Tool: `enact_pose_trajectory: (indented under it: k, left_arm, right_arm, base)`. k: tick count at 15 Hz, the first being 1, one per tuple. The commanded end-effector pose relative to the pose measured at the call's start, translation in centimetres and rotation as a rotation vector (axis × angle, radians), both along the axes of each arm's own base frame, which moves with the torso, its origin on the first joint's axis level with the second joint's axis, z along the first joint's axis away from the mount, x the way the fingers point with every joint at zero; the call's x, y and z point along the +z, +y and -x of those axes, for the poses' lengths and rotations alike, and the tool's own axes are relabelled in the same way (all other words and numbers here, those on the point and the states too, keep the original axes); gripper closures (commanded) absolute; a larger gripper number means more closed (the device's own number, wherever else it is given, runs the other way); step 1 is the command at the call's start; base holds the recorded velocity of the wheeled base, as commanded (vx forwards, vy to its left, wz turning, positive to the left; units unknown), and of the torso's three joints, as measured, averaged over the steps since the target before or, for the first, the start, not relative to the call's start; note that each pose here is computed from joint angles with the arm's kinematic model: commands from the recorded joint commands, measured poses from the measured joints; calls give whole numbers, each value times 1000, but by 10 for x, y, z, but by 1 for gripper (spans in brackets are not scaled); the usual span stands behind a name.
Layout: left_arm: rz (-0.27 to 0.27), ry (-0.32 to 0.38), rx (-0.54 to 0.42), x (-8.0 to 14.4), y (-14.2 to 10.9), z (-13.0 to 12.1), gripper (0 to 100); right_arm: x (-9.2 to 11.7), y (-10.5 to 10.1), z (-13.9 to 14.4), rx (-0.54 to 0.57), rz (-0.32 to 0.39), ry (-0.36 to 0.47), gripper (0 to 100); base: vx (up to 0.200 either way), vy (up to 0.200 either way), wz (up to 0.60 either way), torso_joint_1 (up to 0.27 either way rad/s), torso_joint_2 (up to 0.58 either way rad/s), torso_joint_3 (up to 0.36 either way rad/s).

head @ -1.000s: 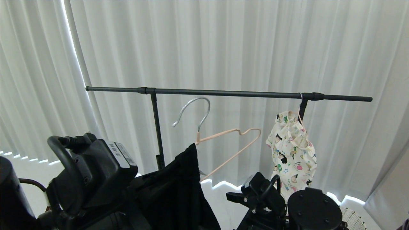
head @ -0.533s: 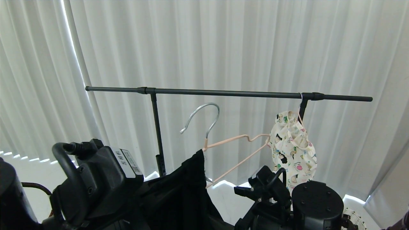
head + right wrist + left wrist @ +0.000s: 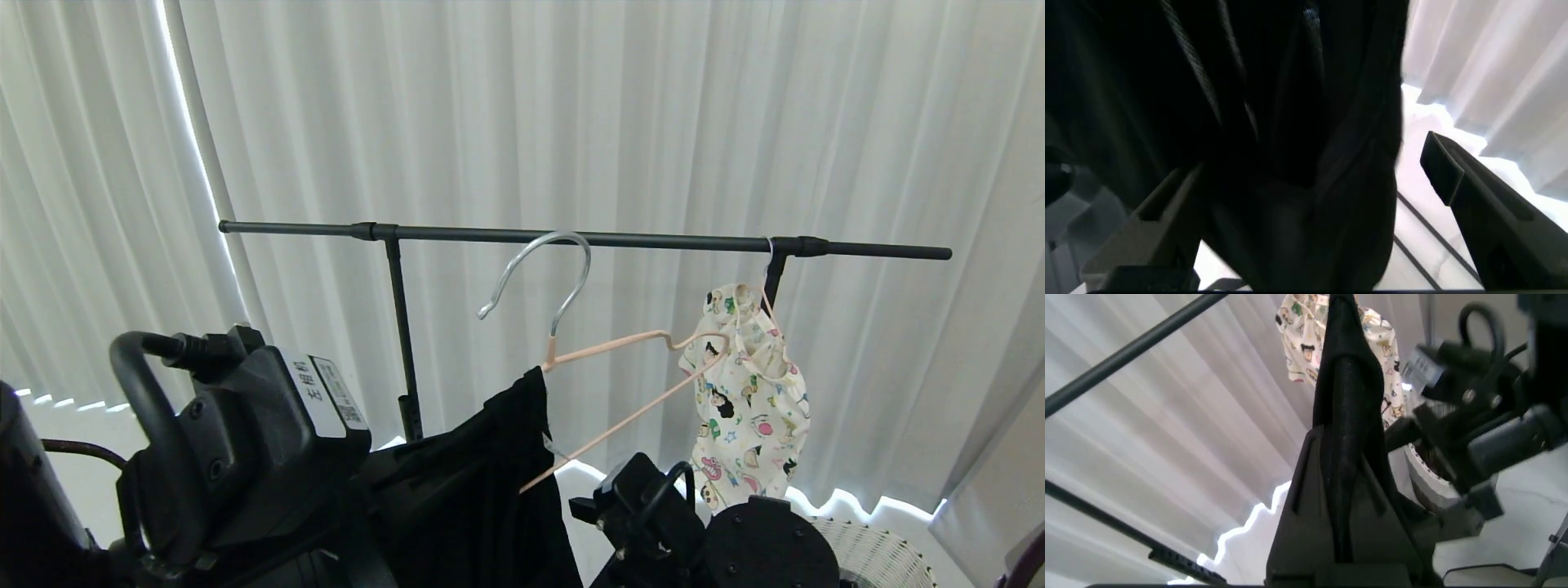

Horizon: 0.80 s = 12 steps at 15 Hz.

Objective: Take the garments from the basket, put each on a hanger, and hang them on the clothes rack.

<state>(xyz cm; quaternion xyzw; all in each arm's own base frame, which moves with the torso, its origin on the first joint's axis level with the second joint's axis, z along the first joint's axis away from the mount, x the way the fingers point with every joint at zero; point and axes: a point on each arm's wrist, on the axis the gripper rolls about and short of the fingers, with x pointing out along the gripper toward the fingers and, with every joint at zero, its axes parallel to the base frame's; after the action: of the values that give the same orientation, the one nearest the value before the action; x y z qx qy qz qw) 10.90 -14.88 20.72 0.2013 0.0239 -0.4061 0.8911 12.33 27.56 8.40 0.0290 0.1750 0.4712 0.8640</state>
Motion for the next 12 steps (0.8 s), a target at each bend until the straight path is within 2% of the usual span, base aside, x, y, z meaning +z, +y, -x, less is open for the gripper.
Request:
enact_pose_trajectory:
  k: [1,7,9,12]
  left_arm:
    - [2,-4,0,1,0,0,100]
    - [15,-17,2,5,2,0,100]
    - [0,-50,-16,8,2,1,100]
    - [-6,-57,-41,8,2,1,100]
  right_arm:
    - [-10,6,-1,0,25,9,0]
    - [-23,-11,-14,-86,91,28,0]
    - [-29,-16,-21,-117,114,34,0]
    - [-36,-24,-36,-186,174,-3,0]
  base:
    - [0,0,0,0,0,0]
    - [0,0,0,0,0,0]
    - [0,0,0,0,0,0]
    - [0,0,0,0,0,0]
